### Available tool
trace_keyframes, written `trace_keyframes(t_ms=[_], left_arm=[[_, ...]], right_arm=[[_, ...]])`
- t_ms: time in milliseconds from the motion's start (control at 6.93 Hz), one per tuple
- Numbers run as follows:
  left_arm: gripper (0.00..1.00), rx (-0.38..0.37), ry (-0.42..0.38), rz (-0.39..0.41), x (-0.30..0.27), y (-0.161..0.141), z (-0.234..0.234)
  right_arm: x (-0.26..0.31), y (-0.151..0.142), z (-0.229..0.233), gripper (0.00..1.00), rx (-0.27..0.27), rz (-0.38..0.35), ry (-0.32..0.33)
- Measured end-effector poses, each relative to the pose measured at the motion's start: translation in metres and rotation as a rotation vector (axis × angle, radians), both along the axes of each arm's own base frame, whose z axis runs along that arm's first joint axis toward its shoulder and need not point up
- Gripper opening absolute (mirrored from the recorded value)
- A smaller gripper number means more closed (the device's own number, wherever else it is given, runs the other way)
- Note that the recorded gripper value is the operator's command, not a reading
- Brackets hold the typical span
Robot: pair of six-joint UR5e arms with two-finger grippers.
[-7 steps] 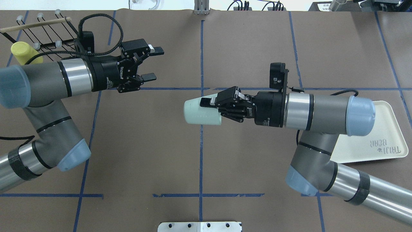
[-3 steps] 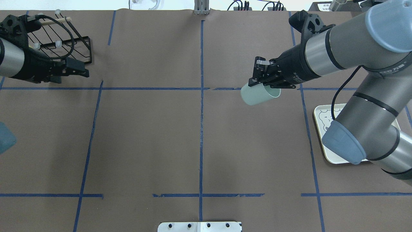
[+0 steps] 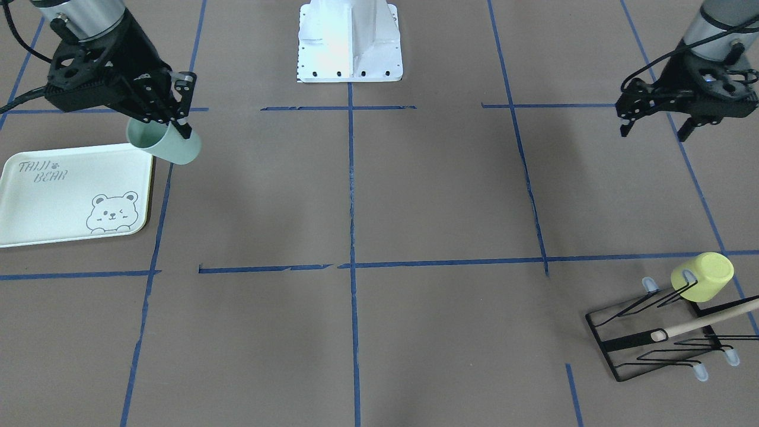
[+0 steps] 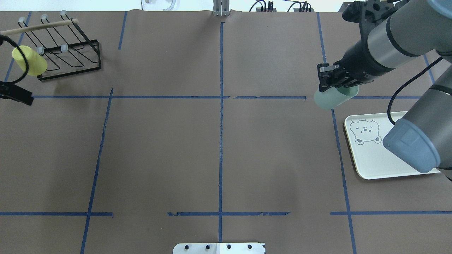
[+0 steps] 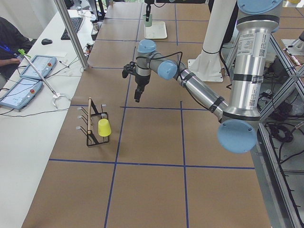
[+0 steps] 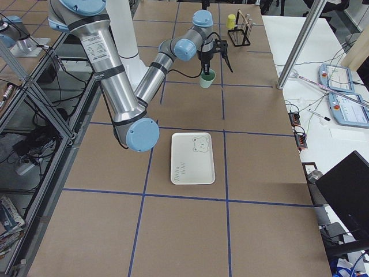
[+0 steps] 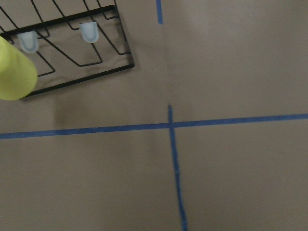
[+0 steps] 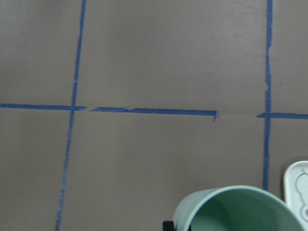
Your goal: Left arm grabs green cup and hands to right arm on tray
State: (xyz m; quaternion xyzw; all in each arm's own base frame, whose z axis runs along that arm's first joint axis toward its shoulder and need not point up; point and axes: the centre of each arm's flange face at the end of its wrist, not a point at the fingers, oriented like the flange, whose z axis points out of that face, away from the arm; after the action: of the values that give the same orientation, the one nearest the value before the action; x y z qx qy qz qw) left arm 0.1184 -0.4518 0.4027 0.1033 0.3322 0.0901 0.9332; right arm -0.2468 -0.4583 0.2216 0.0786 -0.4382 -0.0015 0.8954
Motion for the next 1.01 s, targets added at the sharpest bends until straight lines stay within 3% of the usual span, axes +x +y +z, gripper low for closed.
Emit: trace_keyframes(t_ms=[433,722,1011], left_arm=[[1.0,-0.072,0.051,0.075,-0.143,0.003,0.149],[1.0,-0.156,0.068,0.041,-0.178,0.028,0.209],[1.0,-0.201,0.074,-0.003,-0.183,0.039,0.216]], right_arm=[[0.076,-0.009,0.102,0.0,0.119,-0.159,0.184],[0.116,0.0,0.15,0.02,0.089,-0.194,0.178],[0.129,0.014,0.2,0.02,0.059,-0.159,0.145]])
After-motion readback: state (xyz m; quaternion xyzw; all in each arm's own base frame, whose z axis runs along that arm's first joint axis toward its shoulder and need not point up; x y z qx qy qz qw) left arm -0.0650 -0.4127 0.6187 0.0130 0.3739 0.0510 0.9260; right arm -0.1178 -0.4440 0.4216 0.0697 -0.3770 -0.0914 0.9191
